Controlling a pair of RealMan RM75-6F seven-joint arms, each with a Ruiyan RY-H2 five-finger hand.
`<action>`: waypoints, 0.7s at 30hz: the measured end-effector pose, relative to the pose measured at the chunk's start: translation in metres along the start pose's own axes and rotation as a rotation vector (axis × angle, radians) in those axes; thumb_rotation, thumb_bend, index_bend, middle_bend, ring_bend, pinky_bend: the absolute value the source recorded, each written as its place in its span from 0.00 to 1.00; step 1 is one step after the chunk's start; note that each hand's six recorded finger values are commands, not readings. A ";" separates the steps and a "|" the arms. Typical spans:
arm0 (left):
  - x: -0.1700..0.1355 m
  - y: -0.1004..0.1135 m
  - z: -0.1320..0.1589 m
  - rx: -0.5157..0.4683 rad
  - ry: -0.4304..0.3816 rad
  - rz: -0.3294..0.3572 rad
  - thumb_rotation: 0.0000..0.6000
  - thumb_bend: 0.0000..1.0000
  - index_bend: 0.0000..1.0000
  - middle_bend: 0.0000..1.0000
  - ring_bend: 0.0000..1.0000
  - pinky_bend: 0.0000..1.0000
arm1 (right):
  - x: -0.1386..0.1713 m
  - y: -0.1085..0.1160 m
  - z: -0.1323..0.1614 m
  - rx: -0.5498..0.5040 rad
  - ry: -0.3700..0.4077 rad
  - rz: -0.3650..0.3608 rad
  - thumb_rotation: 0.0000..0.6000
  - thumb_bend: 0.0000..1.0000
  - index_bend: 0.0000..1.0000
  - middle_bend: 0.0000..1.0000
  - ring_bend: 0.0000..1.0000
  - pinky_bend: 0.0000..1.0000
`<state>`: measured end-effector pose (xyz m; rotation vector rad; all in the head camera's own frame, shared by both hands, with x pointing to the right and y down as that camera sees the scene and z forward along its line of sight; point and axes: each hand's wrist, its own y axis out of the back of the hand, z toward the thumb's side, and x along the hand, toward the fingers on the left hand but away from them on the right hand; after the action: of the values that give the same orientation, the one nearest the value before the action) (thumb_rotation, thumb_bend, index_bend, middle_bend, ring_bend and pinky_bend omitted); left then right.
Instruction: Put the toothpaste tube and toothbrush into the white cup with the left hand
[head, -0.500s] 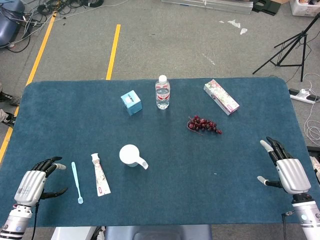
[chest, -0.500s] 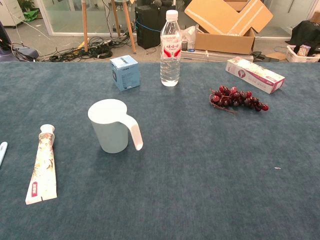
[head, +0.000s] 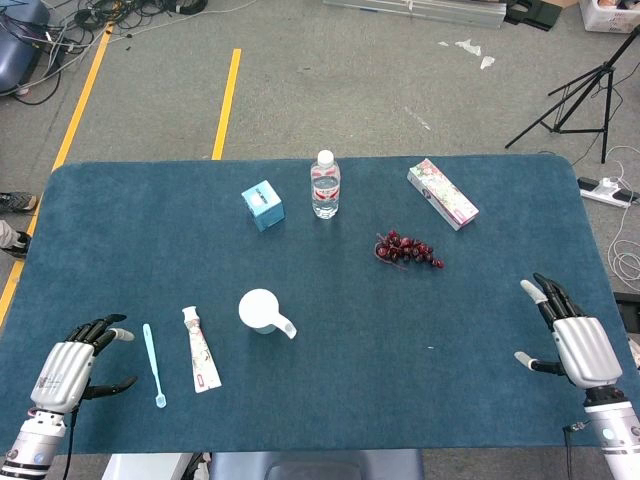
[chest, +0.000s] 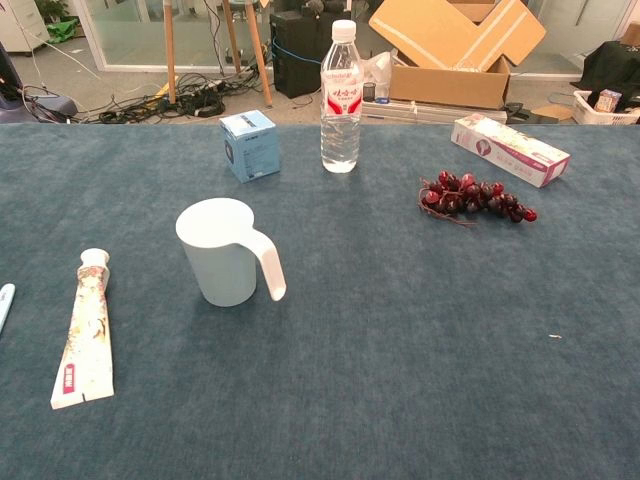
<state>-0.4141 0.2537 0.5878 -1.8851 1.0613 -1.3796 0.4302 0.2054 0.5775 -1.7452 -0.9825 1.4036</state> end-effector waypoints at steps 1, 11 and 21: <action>0.000 -0.001 0.001 -0.001 -0.005 -0.004 1.00 0.02 0.37 0.23 0.23 0.26 | 0.000 0.000 0.000 0.000 0.000 -0.002 1.00 0.03 0.02 0.04 0.04 0.33; 0.000 -0.001 0.013 -0.009 -0.072 0.025 1.00 0.14 0.34 0.57 0.54 0.45 | 0.004 0.007 0.000 -0.011 -0.001 -0.024 1.00 0.03 0.02 0.04 0.04 0.33; 0.010 -0.008 0.028 0.012 -0.168 -0.036 1.00 0.73 0.37 1.00 0.94 0.73 | 0.005 0.010 -0.002 -0.017 -0.003 -0.036 1.00 0.03 0.02 0.04 0.04 0.33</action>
<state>-0.3837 0.2489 0.5908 -1.9813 0.9391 -1.2193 0.4337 0.2048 0.5666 -1.7301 -1.0247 1.3795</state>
